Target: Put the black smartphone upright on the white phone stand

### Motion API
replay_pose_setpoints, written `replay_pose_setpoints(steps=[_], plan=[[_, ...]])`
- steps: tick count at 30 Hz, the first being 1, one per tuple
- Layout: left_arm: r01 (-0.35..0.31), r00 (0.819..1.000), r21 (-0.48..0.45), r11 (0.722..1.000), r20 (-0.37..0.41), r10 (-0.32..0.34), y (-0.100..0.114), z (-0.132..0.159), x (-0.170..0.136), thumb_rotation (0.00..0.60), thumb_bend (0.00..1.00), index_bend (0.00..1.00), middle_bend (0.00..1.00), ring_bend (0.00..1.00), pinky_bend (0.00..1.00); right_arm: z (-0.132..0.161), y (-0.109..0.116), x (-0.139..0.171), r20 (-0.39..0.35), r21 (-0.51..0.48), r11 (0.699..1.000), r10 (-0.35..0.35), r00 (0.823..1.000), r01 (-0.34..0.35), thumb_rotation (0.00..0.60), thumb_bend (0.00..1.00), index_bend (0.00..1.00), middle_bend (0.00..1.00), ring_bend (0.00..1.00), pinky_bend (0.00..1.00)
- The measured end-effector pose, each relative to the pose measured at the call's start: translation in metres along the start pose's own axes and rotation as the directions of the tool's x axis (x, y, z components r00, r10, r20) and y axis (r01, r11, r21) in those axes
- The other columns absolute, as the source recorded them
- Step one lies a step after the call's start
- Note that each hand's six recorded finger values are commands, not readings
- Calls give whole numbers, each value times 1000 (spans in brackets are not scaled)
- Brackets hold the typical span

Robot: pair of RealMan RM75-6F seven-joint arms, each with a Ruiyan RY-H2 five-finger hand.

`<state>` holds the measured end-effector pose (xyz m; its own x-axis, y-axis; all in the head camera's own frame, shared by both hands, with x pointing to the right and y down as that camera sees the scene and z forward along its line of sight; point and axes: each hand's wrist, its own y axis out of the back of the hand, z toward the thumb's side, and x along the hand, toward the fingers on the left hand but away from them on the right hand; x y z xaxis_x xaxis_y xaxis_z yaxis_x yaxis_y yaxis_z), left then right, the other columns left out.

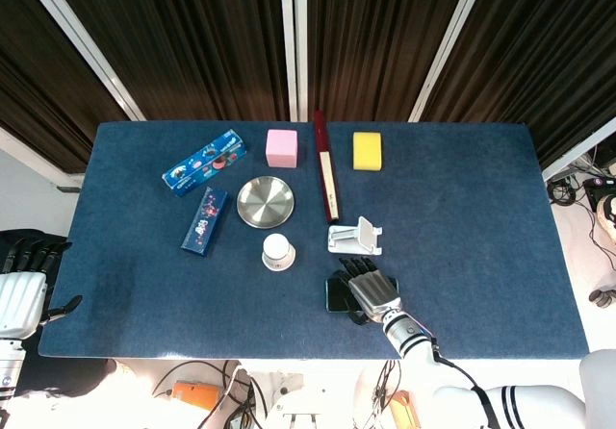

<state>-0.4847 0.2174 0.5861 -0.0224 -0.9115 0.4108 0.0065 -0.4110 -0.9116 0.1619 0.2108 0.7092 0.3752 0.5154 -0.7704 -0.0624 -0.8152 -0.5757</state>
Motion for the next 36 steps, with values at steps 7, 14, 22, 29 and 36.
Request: replay_pose_setpoints(steps=[7, 14, 22, 29, 36], plan=[[3, 1000, 2, 1000, -4, -3, 0, -1, 0, 600, 91, 167, 187, 109, 0, 1, -2, -2, -10, -5, 1000, 14, 1000, -14, 600, 495, 320, 0, 0, 0], [5, 1000, 0, 1000, -5, -5, 0, -1, -1, 600, 91, 167, 187, 108, 0, 4, -1, -1, -51, -57, 998, -2, 999, -1, 600, 502, 467, 7, 0, 0], [7, 1000, -3, 1000, -7, -7, -1, 0, -2, 600, 91, 167, 187, 108, 0, 7, 3, 0, -126, -189, 982, -47, 991, 23, 600, 504, 567, 178, 3, 0], [6, 1000, -7, 1000, -5, -6, -1, 2, -2, 600, 90, 167, 187, 108, 0, 8, 5, -1, -200, -242, 969, -98, 975, 48, 600, 505, 603, 359, 169, 10], [12, 1000, -9, 1000, -8, -12, -3, 1, -2, 600, 91, 167, 187, 108, 0, 9, 2, -5, -266, -246, 968, -114, 957, 47, 600, 511, 655, 494, 359, 338]])
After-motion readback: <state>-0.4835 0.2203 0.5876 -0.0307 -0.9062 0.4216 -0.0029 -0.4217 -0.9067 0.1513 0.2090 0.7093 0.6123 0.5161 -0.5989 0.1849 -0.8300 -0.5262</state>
